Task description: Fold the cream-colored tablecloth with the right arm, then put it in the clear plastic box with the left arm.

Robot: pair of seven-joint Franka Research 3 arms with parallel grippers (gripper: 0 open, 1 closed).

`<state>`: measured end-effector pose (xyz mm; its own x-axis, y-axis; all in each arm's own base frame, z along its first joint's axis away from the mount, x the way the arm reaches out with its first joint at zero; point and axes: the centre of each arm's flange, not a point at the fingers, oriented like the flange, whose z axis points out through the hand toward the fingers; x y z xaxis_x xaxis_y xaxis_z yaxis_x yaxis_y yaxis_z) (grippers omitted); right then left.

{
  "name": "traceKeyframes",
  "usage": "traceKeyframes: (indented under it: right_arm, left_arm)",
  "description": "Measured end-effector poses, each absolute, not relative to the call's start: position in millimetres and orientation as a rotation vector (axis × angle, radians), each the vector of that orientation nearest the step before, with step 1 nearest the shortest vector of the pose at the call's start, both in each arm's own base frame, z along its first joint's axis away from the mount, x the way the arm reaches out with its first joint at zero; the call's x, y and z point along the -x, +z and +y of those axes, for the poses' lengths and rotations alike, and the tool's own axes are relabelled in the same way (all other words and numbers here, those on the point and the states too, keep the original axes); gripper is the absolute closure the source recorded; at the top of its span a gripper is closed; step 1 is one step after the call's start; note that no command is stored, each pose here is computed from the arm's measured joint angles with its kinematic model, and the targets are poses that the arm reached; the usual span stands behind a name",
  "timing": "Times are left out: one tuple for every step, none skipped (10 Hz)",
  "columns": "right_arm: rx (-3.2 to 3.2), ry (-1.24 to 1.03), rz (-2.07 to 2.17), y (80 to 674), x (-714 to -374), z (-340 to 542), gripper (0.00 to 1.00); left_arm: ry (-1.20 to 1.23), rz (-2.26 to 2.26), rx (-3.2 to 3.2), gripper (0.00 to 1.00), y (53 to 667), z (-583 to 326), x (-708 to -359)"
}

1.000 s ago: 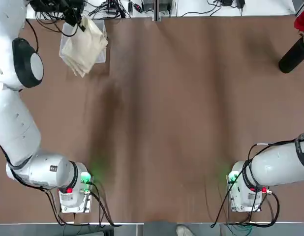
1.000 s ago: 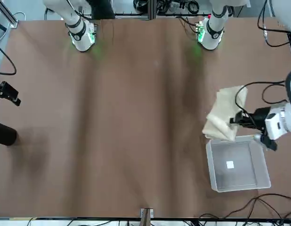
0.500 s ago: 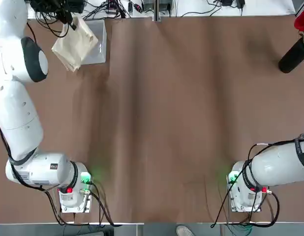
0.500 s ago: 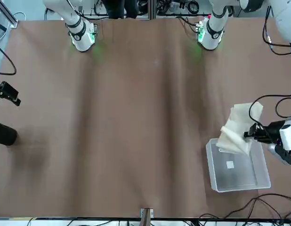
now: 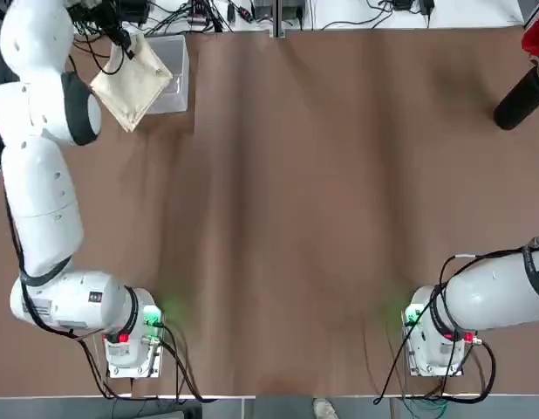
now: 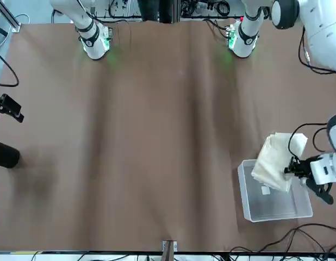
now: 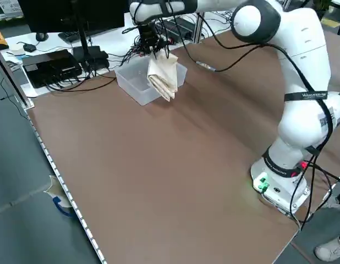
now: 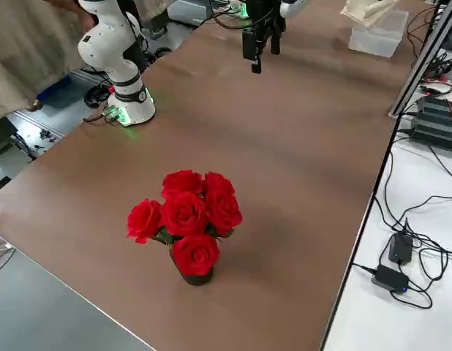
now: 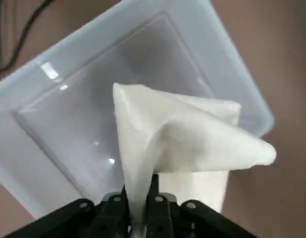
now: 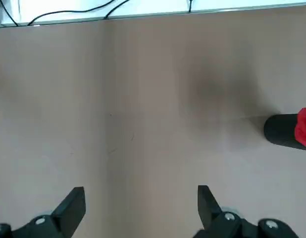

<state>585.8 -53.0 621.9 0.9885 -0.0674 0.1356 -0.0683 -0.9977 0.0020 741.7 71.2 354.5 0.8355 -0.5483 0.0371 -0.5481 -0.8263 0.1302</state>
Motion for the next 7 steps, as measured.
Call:
traceKeyframes:
  right_arm:
    - [-3.126,0.213,-0.107,622,-586,-53,0.0]
    - [-3.126,0.213,-0.107,622,-586,-53,0.0]
    - [-3.126,0.213,-0.107,622,-586,-53,0.0]
    - [-3.126,0.213,-0.107,622,-586,-53,0.0]
    - [-3.126,0.213,-0.108,622,-586,-53,0.0]
    - [-3.126,0.212,-0.108,622,-586,-53,0.0]
    - [-3.126,0.212,-0.108,622,-586,-54,0.0]
  left_arm:
    - [0.004,-0.915,-2.921,0.87,344,65,-748]
    - [0.006,-0.963,-2.953,0.87,335,59,-752]
    - [0.001,-1.018,-2.984,0.87,328,53,-756]
    - [-0.003,-1.092,-3.017,0.87,321,43,-760]
    - [0.003,-1.161,-3.038,0.87,319,31,-763]
    - [0.01,-1.201,-3.044,0.87,318,22,-765]
    - [0.024,-1.22,-3.044,0.87,319,15,-766]
